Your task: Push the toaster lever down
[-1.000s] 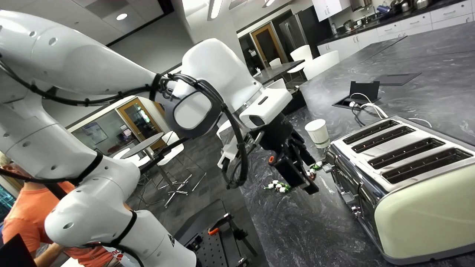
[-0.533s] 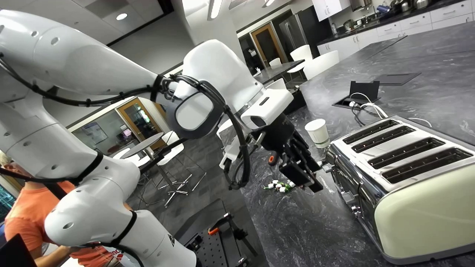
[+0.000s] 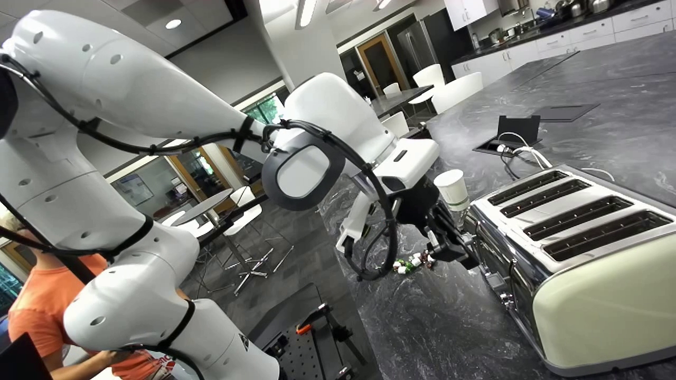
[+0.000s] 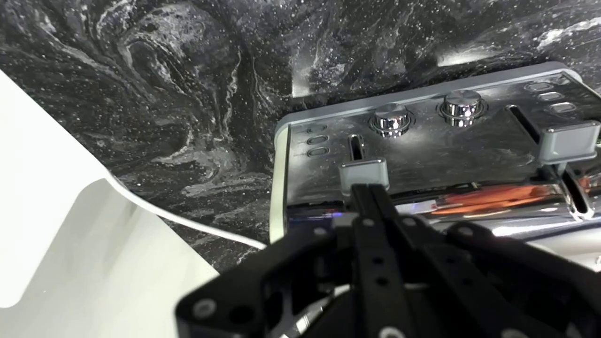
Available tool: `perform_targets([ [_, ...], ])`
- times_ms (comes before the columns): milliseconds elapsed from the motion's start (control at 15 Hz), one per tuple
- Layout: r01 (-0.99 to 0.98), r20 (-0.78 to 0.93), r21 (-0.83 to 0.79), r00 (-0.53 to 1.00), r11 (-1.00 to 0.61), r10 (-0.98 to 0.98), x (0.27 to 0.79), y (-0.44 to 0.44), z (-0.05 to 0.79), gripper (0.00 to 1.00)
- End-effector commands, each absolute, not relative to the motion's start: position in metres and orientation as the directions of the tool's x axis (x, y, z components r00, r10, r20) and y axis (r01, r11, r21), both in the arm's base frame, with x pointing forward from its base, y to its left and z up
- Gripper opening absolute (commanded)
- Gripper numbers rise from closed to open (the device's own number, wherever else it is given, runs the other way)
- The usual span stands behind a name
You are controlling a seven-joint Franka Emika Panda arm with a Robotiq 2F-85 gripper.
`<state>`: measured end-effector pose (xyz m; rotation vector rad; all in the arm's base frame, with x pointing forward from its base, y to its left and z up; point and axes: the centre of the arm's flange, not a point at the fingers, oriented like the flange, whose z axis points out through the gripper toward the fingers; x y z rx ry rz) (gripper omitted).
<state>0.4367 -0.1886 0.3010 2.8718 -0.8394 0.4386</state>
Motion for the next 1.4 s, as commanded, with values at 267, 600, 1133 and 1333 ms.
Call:
perform_targets([
  [267,-0.53,0.303,0.054,0.816,-0.846,-0.492,0.464,-0.197,0.275,0.0],
  [600,-0.523,0.277,0.068,0.828,-0.85,-0.487,0.471,-0.196,0.264,0.0],
  [1133,-0.52,0.25,0.074,0.836,-0.851,-0.489,0.48,-0.201,0.24,0.0],
  [1333,-0.534,0.242,0.064,0.828,-0.843,-0.506,0.482,-0.203,0.228,0.0],
])
